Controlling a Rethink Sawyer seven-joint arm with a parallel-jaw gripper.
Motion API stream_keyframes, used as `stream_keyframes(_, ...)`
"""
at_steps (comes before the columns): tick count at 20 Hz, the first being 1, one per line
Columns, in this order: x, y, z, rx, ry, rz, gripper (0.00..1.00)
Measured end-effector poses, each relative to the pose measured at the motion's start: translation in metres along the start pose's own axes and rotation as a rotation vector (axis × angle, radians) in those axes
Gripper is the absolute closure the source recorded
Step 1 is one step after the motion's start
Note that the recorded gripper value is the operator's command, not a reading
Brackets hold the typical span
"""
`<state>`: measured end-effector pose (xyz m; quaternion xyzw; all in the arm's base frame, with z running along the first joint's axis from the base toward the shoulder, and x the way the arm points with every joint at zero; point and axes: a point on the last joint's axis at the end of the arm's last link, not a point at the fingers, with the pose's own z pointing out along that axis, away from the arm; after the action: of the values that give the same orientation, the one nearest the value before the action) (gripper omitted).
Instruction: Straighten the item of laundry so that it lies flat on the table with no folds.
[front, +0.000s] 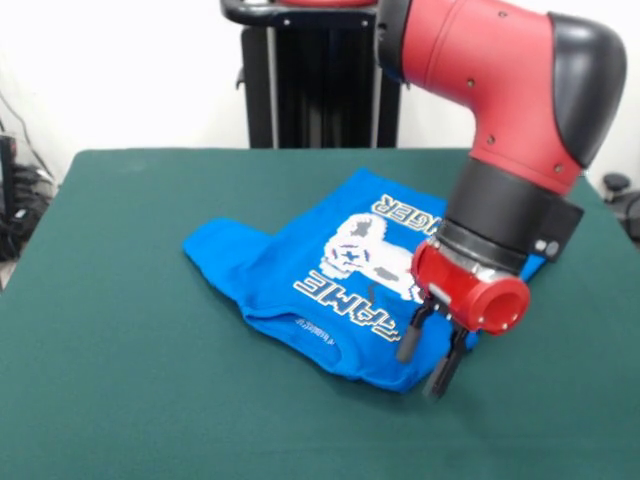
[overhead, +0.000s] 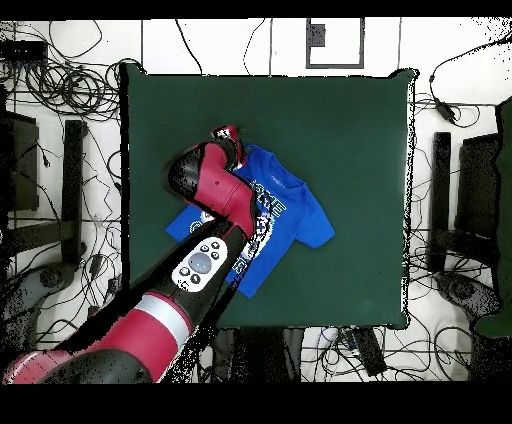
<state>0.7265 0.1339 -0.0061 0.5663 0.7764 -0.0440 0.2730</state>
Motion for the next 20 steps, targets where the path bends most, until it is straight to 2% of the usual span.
stream_keyframes(4,-0.017,0.002,-0.017,-0.012,0.068,0.022,0.00)
stream_keyframes(7,-0.039,-0.005,-0.024,-0.024,0.112,0.011,0.00)
stream_keyframes(11,-0.078,-0.025,-0.033,-0.050,0.152,-0.044,0.00)
stream_keyframes(13,-0.086,-0.031,-0.037,-0.066,0.164,-0.077,0.00)
stream_keyframes(16,-0.089,-0.036,-0.040,-0.086,0.181,-0.115,0.00)
stream_keyframes(17,-0.088,-0.039,-0.042,-0.104,0.191,-0.150,0.00)
stream_keyframes(20,-0.081,-0.038,-0.045,-0.126,0.198,-0.195,0.00)
